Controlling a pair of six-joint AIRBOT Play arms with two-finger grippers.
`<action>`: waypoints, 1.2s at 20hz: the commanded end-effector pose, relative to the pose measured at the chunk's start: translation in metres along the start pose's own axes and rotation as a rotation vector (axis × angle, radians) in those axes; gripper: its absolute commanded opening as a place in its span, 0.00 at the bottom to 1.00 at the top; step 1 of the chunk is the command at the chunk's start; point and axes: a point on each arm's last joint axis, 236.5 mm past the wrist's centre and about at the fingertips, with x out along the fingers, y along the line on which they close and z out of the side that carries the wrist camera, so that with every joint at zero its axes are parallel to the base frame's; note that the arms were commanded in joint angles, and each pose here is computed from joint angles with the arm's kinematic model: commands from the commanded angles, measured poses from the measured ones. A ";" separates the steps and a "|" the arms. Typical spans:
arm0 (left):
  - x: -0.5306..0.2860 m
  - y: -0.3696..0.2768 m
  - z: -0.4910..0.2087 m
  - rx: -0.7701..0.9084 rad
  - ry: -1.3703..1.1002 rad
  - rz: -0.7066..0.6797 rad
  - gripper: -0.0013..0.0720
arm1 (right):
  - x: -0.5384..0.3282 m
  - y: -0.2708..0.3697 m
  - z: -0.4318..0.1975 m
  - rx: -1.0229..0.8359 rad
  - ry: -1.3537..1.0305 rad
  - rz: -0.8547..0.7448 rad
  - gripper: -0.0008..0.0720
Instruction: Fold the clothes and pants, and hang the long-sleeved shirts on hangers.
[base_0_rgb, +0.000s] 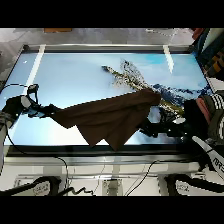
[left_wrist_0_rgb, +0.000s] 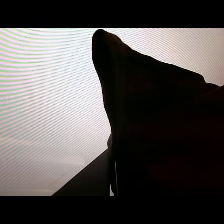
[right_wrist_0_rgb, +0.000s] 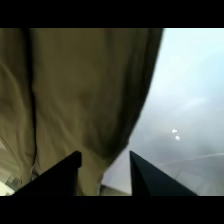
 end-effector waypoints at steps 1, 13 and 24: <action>0.000 0.000 0.000 0.000 0.001 0.000 0.03 | 0.011 0.003 0.027 -0.032 -0.110 -0.043 0.43; -0.054 -0.012 0.038 -0.043 -0.167 -0.056 0.03 | -0.119 0.116 0.090 -0.732 -0.348 -0.202 0.03; -0.298 0.019 0.144 -0.530 -1.006 -0.350 0.03 | -0.388 0.246 0.055 -1.184 -1.043 -0.464 0.03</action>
